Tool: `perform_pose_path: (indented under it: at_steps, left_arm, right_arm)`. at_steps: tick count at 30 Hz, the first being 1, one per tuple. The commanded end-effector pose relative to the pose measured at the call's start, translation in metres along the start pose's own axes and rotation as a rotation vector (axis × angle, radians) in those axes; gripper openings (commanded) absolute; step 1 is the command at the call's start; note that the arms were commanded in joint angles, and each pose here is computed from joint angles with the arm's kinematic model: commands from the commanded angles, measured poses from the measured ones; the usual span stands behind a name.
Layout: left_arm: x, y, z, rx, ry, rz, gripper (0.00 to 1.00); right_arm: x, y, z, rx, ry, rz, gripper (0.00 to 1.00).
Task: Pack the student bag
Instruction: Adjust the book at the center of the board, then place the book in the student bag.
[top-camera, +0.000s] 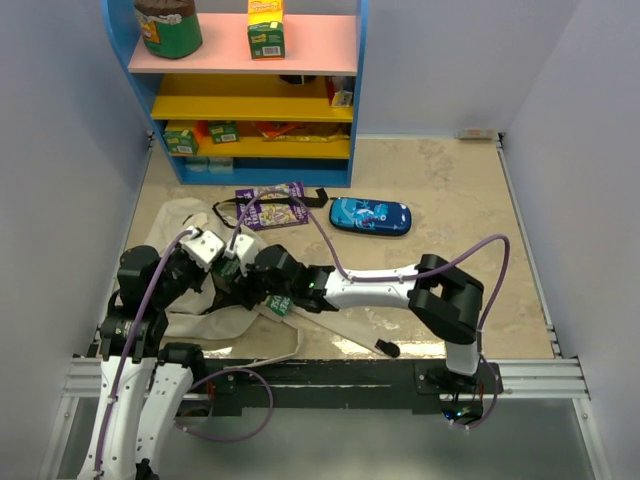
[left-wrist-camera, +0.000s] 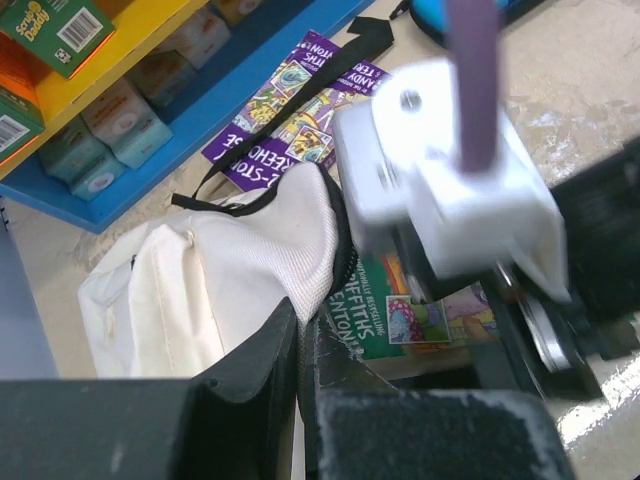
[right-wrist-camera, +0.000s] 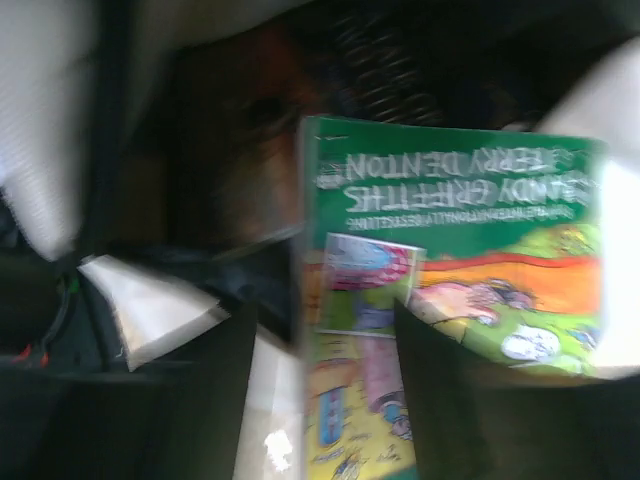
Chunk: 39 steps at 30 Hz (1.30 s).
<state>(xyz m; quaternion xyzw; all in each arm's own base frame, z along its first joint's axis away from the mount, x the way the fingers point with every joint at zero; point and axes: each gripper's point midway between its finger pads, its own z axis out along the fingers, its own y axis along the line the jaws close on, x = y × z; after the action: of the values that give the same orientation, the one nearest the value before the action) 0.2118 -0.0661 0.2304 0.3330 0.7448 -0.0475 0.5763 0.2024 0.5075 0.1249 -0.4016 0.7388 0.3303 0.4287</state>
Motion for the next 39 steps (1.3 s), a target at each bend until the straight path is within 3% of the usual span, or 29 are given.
perform_pose_path:
  at_steps: [1, 3, 6, 10, 12, 13, 14, 17, 24, 33, 37, 39]
  left_arm:
    - [-0.047, 0.003, -0.018, -0.016, -0.171, 0.094, 0.00]
    - [-0.046, 0.003, -0.017, -0.014, -0.170, 0.095, 0.00]
    - [-0.044, 0.004, -0.016, -0.014, -0.162, 0.099, 0.00]
    - [-0.043, 0.006, -0.016, -0.026, -0.158, 0.111, 0.00]
    - [-0.042, 0.005, -0.016, -0.026, -0.155, 0.117, 0.00]
    - [-0.042, 0.005, -0.016, -0.027, -0.155, 0.118, 0.00]
    - [-0.040, 0.006, -0.016, -0.029, -0.151, 0.122, 0.00]
    - [-0.039, 0.005, -0.015, -0.026, -0.152, 0.123, 0.00]
    - [-0.042, 0.005, -0.015, -0.023, -0.155, 0.121, 0.00]
    - [-0.040, 0.004, -0.017, -0.027, -0.152, 0.134, 0.00]
    - [-0.042, 0.005, -0.018, -0.028, -0.157, 0.134, 0.00]
    - [-0.042, 0.005, -0.018, -0.026, -0.160, 0.132, 0.00]
  right_arm:
    - [-0.026, 0.026, -0.014, -0.053, -0.074, -0.051, 0.70]
    - [-0.029, 0.015, -0.023, 0.014, -0.074, -0.012, 0.90]
    - [-0.047, 0.002, -0.047, 0.098, -0.104, 0.058, 0.99]
    - [-0.063, -0.024, -0.094, 0.176, -0.169, 0.269, 0.99]
    - [-0.034, -0.047, -0.109, 0.246, -0.148, 0.410, 0.99]
    - [-0.038, -0.050, -0.125, 0.238, -0.180, 0.463, 0.99]
    - [-0.009, -0.057, -0.129, 0.255, -0.148, 0.544, 0.99]
    - [0.024, -0.062, -0.141, 0.228, -0.158, 0.666, 0.99]
    - [0.051, -0.075, -0.127, 0.151, -0.127, 0.816, 0.99]
    - [0.053, -0.069, -0.112, -0.109, -0.164, 1.053, 0.99]
    - [0.071, -0.067, -0.095, -0.106, -0.074, 1.101, 0.99]
    - [0.072, -0.071, -0.094, -0.088, -0.089, 1.119, 0.99]
